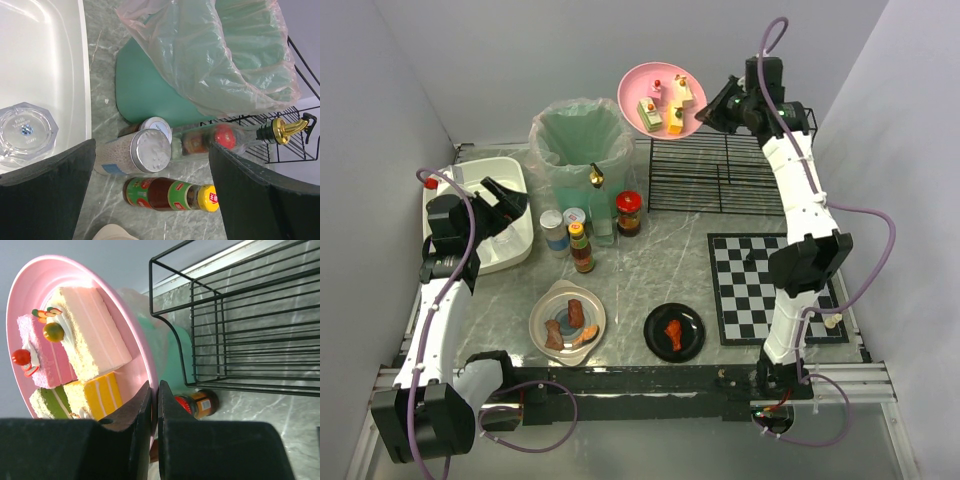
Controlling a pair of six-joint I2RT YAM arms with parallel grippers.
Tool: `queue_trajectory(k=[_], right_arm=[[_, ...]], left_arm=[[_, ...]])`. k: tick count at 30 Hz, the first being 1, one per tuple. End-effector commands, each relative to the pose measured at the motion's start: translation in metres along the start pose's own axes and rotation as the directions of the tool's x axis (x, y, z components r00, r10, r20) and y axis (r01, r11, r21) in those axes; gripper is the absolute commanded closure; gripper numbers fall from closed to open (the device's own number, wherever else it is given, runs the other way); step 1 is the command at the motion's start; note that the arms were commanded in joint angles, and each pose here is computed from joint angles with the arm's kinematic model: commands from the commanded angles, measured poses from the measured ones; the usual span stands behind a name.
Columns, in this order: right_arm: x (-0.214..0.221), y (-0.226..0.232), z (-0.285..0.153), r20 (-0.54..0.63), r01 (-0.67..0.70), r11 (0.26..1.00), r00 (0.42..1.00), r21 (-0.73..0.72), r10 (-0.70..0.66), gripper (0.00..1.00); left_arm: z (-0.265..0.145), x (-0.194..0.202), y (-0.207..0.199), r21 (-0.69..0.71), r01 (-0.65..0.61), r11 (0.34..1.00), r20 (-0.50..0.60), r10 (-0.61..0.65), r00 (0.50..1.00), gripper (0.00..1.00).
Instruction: Clear the kitchen counter
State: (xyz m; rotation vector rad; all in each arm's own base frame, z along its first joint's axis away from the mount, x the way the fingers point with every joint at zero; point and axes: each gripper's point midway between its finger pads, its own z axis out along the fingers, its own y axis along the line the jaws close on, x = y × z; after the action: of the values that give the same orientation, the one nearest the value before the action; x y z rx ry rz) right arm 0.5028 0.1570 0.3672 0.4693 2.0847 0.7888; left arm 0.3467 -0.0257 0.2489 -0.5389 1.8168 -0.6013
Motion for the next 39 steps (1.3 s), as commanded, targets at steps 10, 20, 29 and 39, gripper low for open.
queue_trajectory(k=[10,20,29,39], right_arm=[[-0.007,0.055,0.011,0.203,-0.13,0.991,0.97,-0.023,0.132,1.0],[0.016,0.077,0.029,0.231,-0.188,0.981,0.954,-0.046,0.194,1.0],[0.032,0.096,0.037,0.292,-0.21,0.977,0.933,-0.03,0.209,1.0],[0.054,0.112,0.059,0.32,-0.232,0.972,0.919,-0.03,0.229,1.0]], left_arm=[[-0.002,-0.007,-0.005,0.009,-0.017,1.0,0.013,0.017,1.0,0.01],[-0.004,-0.004,-0.002,-0.006,-0.018,1.0,0.004,0.018,1.0,0.01],[-0.003,-0.001,0.0,-0.01,-0.012,1.0,-0.002,0.012,1.0,0.01],[-0.003,0.0,0.001,-0.013,-0.012,1.0,-0.008,0.012,1.0,0.01]])
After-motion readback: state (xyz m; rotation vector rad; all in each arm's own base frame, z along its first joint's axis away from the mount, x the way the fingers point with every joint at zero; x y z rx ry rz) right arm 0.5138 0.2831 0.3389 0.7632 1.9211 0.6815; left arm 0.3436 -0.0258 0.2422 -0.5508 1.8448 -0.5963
